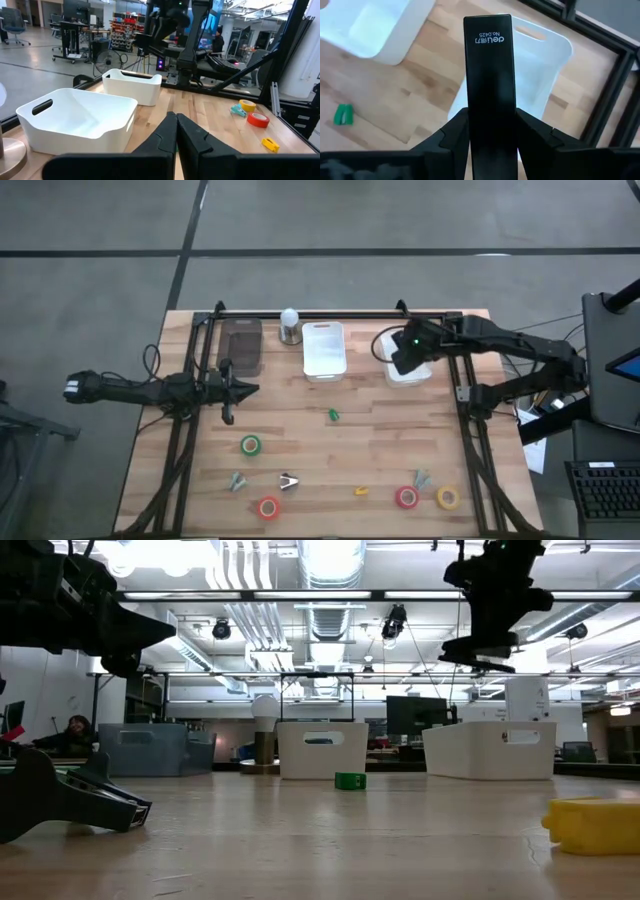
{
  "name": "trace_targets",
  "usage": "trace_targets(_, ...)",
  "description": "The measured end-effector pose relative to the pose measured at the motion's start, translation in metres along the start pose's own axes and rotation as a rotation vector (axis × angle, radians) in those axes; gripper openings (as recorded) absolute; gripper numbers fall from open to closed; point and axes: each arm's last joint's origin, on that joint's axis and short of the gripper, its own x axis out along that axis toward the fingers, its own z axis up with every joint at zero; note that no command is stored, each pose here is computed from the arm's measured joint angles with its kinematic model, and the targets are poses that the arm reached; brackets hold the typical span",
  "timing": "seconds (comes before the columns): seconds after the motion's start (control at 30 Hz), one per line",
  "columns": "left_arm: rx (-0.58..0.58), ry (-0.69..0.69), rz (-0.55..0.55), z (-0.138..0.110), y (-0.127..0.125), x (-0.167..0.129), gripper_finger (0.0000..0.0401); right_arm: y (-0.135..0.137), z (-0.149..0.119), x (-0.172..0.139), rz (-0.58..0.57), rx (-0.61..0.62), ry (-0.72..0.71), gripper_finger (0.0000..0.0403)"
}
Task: Pick and place Stapler, Stapler remover, tape
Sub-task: Put the black stapler into the right white bin
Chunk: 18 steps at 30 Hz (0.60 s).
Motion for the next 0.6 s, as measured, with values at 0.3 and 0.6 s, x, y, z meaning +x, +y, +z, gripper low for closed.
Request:
trace_targets(0.3,0.0,0.0,0.0,0.0,0.0,0.0,0.0012,-0.015,0.007,0.033,-0.083,0.08,0.051,0.0128)
trace_targets(0.6,0.0,0.0,0.0,0.0,0.0,0.0,0.0012,-0.027,0.003,0.066,-0.054,0.123,0.095,0.014)
